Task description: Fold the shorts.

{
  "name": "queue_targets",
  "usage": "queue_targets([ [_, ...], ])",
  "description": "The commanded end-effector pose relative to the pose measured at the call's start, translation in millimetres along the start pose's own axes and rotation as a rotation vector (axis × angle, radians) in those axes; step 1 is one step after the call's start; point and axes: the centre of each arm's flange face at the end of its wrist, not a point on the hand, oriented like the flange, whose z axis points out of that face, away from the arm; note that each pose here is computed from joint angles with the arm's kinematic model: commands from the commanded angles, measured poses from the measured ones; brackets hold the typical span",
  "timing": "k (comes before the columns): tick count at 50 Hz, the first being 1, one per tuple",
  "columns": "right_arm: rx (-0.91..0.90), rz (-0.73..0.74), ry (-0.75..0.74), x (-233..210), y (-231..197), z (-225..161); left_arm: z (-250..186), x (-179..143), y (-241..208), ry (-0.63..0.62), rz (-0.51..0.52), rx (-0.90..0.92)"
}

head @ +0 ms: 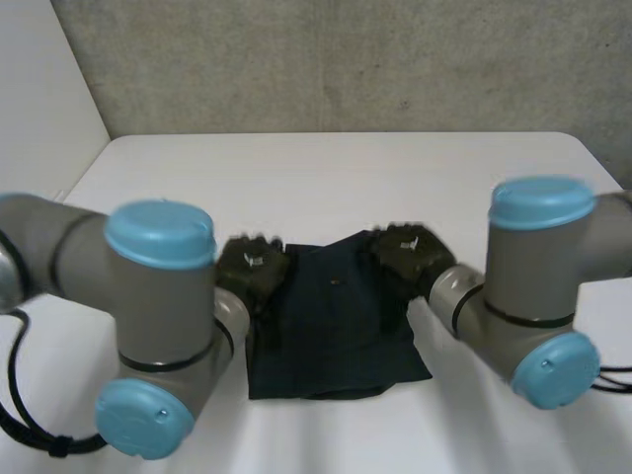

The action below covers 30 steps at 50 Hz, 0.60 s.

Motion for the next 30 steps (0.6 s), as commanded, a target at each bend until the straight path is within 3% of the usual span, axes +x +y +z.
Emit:
queue_targets([
  [1,0.285,0.031,0.241,46,-89,-51,-40,-65,-93,-0.134,-0.107,0.293],
  [4,0.362,0.066,0.411,77,-118,-80,-53,-91,-110,-0.179,-0.168,0.328],
  [9,0.321,0.080,0.456,87,-125,-100,-73,-125,-126,-0.182,-0.271,0.274],
  [30,0.275,0.104,0.446,90,-119,-106,-84,-129,-127,-0.139,-0.318,0.226],
])
